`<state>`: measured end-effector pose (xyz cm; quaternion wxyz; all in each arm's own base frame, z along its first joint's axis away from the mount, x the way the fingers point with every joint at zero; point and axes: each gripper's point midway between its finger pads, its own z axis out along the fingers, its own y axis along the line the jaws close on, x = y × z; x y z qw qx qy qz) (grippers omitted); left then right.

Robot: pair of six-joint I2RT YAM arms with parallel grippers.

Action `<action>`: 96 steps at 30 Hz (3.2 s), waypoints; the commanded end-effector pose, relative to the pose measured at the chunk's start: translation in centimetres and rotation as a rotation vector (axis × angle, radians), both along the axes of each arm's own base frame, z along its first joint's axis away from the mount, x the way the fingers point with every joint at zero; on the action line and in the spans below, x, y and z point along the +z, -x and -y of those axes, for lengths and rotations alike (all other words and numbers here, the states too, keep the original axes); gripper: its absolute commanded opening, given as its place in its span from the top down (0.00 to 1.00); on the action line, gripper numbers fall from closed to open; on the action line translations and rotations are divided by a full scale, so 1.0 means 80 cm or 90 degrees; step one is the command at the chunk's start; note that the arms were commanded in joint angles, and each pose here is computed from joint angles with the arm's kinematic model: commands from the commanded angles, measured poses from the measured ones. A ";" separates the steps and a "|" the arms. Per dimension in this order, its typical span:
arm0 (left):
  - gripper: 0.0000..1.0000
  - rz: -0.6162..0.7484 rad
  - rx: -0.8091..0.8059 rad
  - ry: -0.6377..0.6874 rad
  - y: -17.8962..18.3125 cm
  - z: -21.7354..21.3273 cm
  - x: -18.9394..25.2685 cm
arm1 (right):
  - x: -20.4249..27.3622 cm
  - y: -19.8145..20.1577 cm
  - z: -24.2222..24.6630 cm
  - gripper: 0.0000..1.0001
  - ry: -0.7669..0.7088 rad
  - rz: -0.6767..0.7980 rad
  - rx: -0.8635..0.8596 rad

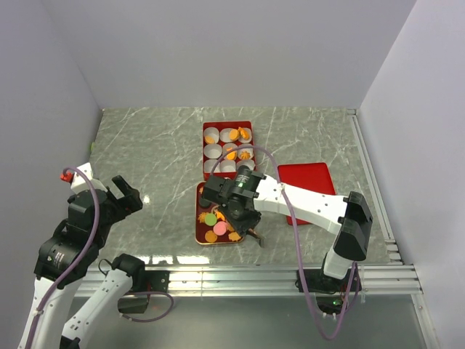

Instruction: Pack the cookies

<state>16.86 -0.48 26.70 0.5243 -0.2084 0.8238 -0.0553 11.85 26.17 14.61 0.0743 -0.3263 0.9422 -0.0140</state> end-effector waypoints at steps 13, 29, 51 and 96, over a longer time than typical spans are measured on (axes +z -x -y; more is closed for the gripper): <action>0.01 0.020 -0.003 0.004 -0.002 0.001 0.008 | 0.069 -0.031 -0.017 0.66 -0.050 0.095 -0.028; 0.01 0.023 -0.003 0.005 -0.001 0.001 0.009 | 0.051 0.002 -0.003 0.38 -0.028 0.037 0.003; 0.01 0.034 -0.001 0.013 0.005 -0.001 0.013 | 0.017 0.011 -0.028 0.40 -0.008 0.035 0.026; 0.01 0.050 -0.024 0.012 0.006 0.004 0.015 | 0.145 -0.269 -0.082 0.64 -0.245 0.220 -0.214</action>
